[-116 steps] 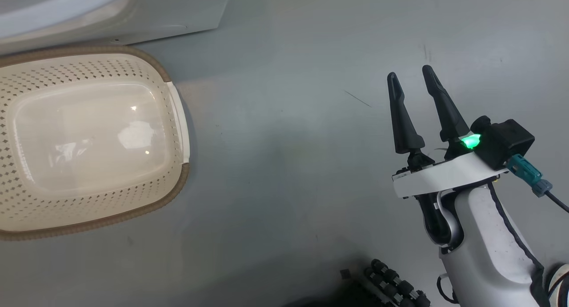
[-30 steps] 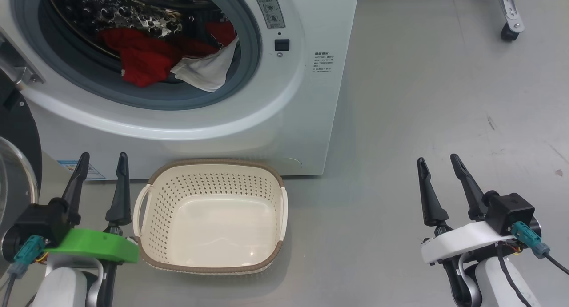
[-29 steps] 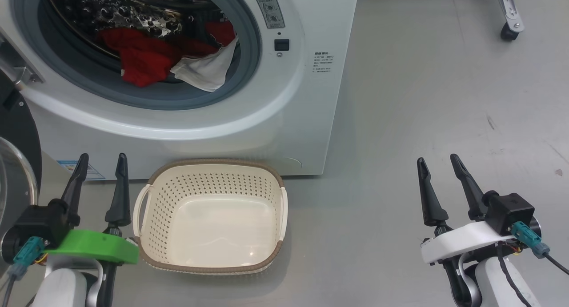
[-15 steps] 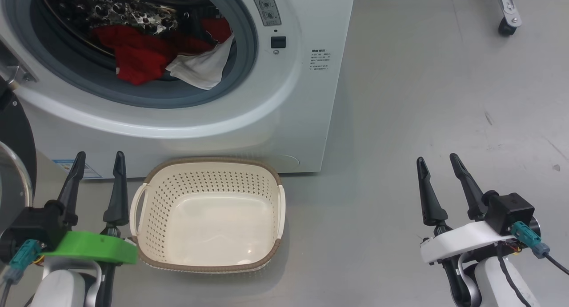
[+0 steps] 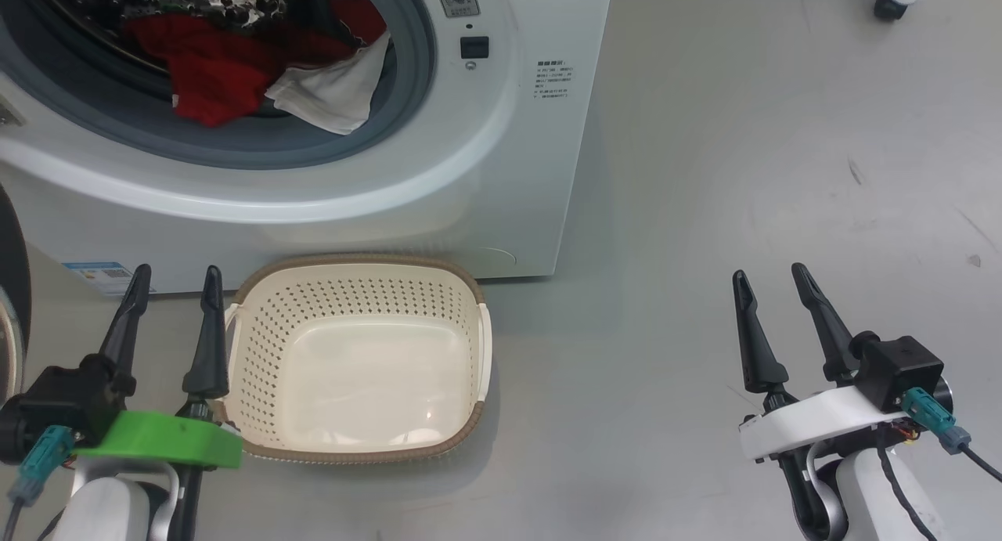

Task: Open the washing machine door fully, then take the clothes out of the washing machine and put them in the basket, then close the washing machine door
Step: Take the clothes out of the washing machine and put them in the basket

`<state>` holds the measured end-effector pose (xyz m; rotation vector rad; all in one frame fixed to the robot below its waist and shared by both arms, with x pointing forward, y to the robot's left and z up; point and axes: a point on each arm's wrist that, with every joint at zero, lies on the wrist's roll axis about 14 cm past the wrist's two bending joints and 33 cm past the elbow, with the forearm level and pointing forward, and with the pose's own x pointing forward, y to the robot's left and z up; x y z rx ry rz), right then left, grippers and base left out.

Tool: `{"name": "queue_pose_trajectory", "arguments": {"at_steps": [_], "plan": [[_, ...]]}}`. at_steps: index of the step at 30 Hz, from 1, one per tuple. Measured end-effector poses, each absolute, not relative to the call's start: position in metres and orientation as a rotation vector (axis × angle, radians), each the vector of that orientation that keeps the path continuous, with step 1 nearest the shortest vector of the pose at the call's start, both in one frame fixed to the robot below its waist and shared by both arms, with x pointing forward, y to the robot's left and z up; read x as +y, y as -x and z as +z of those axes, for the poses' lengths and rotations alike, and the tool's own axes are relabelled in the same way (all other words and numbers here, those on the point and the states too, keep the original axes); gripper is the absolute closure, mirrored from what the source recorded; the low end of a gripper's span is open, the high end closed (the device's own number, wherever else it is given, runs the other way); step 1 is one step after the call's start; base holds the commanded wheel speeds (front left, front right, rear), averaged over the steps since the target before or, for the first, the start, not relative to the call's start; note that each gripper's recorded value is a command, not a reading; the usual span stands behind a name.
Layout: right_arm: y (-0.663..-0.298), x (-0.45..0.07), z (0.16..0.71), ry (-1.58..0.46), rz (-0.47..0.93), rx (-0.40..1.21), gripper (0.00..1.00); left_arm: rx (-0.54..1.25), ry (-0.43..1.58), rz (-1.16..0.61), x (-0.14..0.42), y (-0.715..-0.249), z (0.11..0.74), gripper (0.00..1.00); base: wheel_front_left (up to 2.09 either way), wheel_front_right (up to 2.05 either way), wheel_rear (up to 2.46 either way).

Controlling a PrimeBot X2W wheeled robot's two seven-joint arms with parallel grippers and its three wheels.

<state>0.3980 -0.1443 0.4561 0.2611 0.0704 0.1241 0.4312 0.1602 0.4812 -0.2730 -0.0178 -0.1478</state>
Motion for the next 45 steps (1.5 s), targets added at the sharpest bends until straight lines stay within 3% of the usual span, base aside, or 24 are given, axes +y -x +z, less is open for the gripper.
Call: {"name": "queue_pose_trajectory", "arguments": {"at_steps": [10,31,45], "plan": [[-0.406,-0.146,0.436,-0.265,0.112,0.118,0.0,0.04,0.209,-0.199,0.152,-0.453,0.457,0.0,0.0,0.0,0.0],[-0.436,-0.161,0.394,-0.331,0.048,0.196,0.0,0.205,-0.167,-0.259,0.158,-0.604,0.417,0.0,0.0,0.0,0.0],[-0.434,-0.182,0.372,-0.33,-0.031,0.254,0.0,0.355,-0.37,-0.263,0.144,-0.669,0.37,0.0,0.0,0.0,0.0]]}}
